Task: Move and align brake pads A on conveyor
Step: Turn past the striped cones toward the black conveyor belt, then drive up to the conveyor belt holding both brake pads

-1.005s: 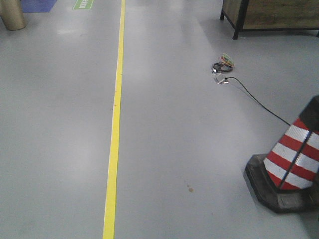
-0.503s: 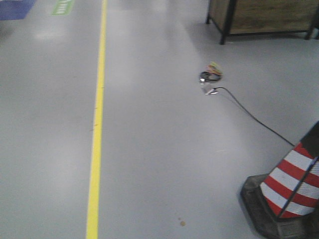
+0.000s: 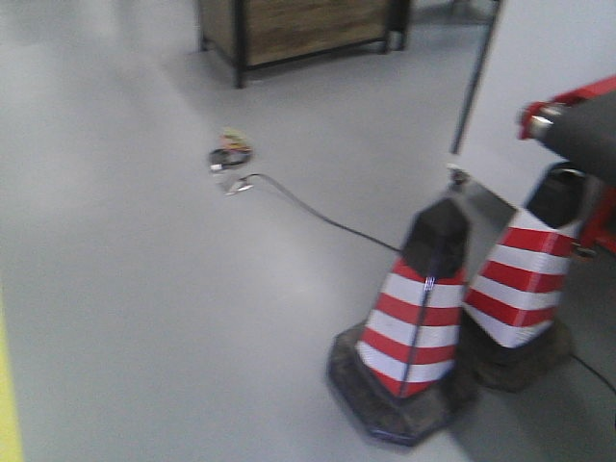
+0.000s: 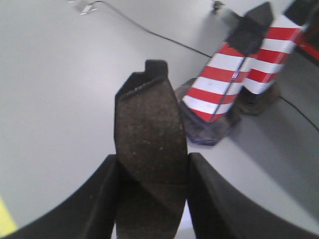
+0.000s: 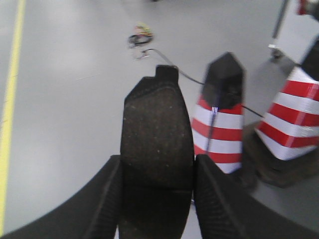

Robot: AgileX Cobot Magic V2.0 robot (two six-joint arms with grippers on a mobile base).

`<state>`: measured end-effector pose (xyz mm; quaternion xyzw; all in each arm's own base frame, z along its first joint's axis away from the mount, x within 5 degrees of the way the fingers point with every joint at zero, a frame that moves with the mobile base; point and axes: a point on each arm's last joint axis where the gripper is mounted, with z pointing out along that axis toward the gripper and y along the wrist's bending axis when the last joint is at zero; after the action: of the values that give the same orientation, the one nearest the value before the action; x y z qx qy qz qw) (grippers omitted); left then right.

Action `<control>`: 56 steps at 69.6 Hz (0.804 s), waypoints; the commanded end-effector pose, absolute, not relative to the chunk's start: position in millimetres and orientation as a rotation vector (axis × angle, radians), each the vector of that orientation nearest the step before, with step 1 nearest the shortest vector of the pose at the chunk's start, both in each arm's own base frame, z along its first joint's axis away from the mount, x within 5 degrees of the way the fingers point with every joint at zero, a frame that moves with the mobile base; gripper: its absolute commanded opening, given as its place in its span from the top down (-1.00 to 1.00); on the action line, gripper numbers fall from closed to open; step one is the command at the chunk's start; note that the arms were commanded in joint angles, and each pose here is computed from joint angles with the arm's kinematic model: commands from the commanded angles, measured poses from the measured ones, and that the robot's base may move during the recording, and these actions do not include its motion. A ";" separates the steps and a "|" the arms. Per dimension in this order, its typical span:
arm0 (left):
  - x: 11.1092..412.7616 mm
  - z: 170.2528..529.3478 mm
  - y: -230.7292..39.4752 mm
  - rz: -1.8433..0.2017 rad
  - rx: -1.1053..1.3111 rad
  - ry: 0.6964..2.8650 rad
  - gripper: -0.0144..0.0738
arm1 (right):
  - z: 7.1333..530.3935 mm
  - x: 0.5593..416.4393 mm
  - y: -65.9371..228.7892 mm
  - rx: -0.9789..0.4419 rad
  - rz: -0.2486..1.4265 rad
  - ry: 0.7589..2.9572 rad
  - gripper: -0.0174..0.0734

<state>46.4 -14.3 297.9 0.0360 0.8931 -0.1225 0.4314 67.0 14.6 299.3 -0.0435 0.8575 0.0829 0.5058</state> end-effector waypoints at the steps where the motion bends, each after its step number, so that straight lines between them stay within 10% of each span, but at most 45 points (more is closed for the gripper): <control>1: 51.3 312.1 -16.5 -0.341 0.077 2.127 0.69 | 315.8 70.9 14.7 -0.104 0.199 1.956 0.58; 56: 51.3 312.1 -16.5 -0.341 0.077 2.127 0.69 | 315.9 70.9 14.7 -0.104 0.199 1.955 0.58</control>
<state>46.4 -14.3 297.9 0.0360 0.8931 -0.1225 0.4314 67.0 14.6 299.3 -0.0435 0.8575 0.0829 0.5058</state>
